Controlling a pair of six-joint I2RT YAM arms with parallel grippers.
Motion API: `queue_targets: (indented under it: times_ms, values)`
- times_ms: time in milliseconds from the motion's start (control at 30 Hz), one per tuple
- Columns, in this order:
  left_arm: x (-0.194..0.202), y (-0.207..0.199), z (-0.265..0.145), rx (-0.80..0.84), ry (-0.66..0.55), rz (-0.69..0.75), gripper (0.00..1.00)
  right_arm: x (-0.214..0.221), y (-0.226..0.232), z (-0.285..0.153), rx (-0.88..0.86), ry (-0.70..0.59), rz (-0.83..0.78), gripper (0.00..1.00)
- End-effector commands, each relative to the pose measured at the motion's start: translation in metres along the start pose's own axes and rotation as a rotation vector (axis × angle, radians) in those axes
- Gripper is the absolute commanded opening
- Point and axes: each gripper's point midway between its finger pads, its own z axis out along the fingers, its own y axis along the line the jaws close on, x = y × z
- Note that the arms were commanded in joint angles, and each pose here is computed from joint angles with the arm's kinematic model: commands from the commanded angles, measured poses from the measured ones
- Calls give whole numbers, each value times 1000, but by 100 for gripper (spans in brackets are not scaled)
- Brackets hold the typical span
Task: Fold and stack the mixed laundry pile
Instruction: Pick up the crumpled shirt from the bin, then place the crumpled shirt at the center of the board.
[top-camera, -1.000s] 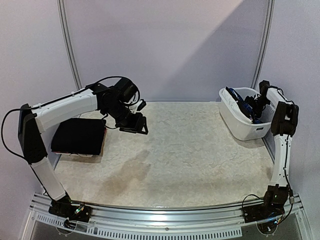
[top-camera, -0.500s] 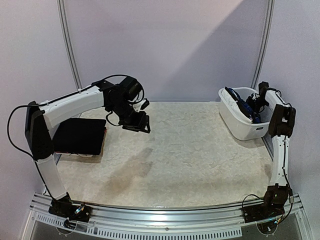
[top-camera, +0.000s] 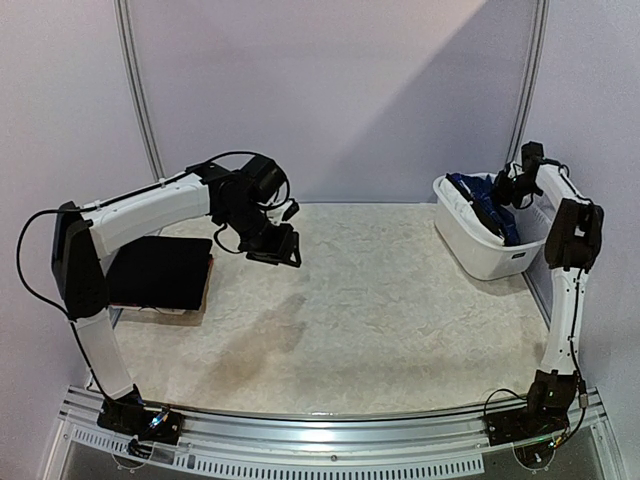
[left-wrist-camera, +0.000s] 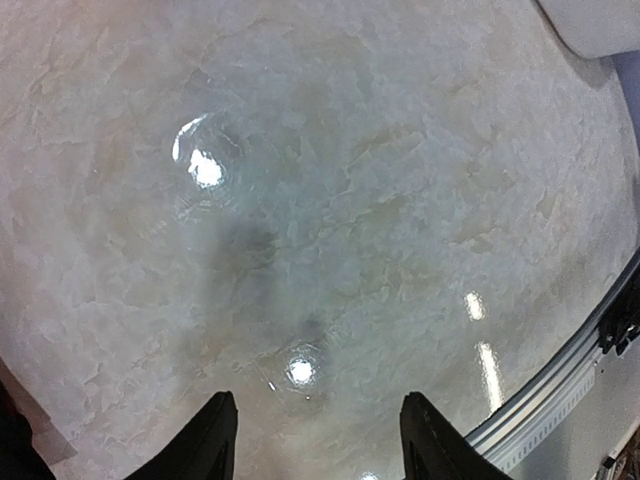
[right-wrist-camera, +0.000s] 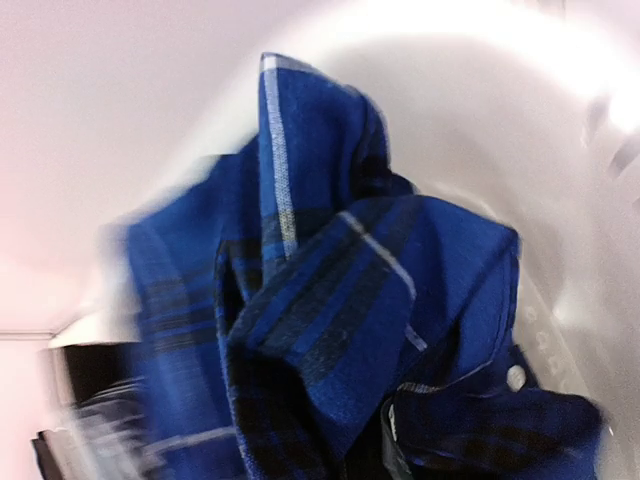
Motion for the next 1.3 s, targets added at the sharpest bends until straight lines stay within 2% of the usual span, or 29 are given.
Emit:
queue_targets:
  times_ms: [0,200,367,700,933,1033,1133,1167,1267]
  values:
    - [-3,-7,-6,14,-42,7,56,-35,88,-90,-156,-178,-71,0]
    - [-5,-10,-11,32,-68,9,56,-36,136,-153,-224,-251,-113,0]
    - [-10,-14,-15,52,-94,22,56,-40,187,-218,-354,-349,-170,0]
    - [-24,-26,-30,94,-155,67,56,-25,311,-394,-763,-647,-383,0]
    - [-27,-31,-54,114,-214,93,56,21,384,-525,-1013,-913,-523,0]
    - [-23,-29,-62,108,-231,104,56,38,398,-538,-1007,-960,-552,0]
    - [-19,-28,-69,106,-244,107,56,31,388,-510,-808,-980,-548,0]
    - [-17,-27,-70,105,-247,108,56,32,386,-503,-788,-961,-544,0]
    - [-13,-26,-79,109,-264,107,56,41,392,-507,-831,-948,-550,0]
